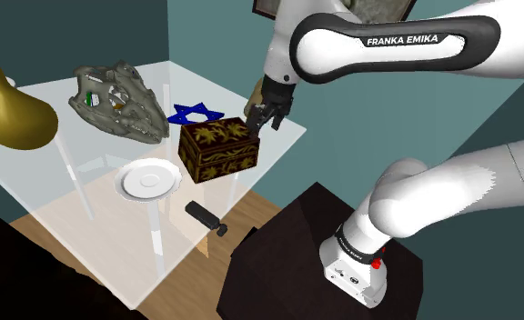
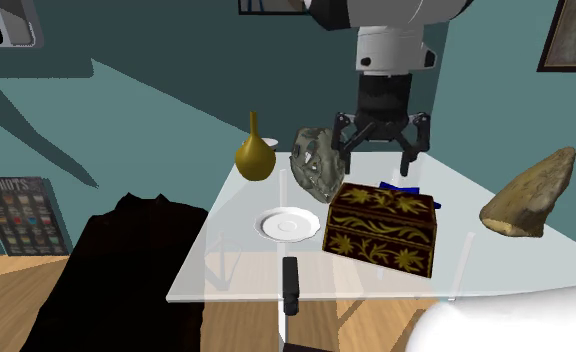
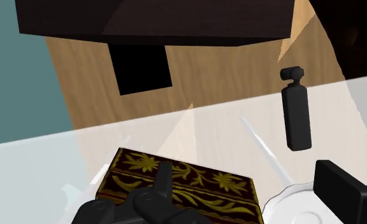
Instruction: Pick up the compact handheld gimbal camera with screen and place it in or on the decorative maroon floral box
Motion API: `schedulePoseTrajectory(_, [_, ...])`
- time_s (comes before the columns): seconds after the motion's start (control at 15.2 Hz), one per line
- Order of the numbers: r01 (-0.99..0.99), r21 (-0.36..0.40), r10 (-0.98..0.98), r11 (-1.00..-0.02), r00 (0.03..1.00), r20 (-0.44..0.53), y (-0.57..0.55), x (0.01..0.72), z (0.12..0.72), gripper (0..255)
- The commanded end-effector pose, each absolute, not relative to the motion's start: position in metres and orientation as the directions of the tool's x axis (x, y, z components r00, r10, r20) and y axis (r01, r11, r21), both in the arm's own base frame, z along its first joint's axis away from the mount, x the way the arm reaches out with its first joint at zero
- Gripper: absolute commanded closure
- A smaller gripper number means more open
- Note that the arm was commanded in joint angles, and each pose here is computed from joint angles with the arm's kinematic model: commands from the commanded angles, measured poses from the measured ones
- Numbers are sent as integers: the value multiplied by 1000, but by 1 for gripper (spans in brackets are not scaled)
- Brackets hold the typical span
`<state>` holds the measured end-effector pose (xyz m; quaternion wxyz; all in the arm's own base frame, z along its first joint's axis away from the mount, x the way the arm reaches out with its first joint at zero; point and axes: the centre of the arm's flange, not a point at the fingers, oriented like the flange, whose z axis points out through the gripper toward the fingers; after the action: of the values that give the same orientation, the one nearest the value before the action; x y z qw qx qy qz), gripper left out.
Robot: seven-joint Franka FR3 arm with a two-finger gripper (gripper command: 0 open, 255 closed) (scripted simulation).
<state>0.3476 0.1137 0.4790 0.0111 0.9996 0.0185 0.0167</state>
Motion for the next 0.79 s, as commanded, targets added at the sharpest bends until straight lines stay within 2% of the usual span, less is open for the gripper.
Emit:
schedulePoseTrajectory(0.0, [53,22,54,-998,998,31,127,353,458,0])
schedulePoseTrajectory(0.73, [144,19,144,-989,990,13,205,371,337,0])
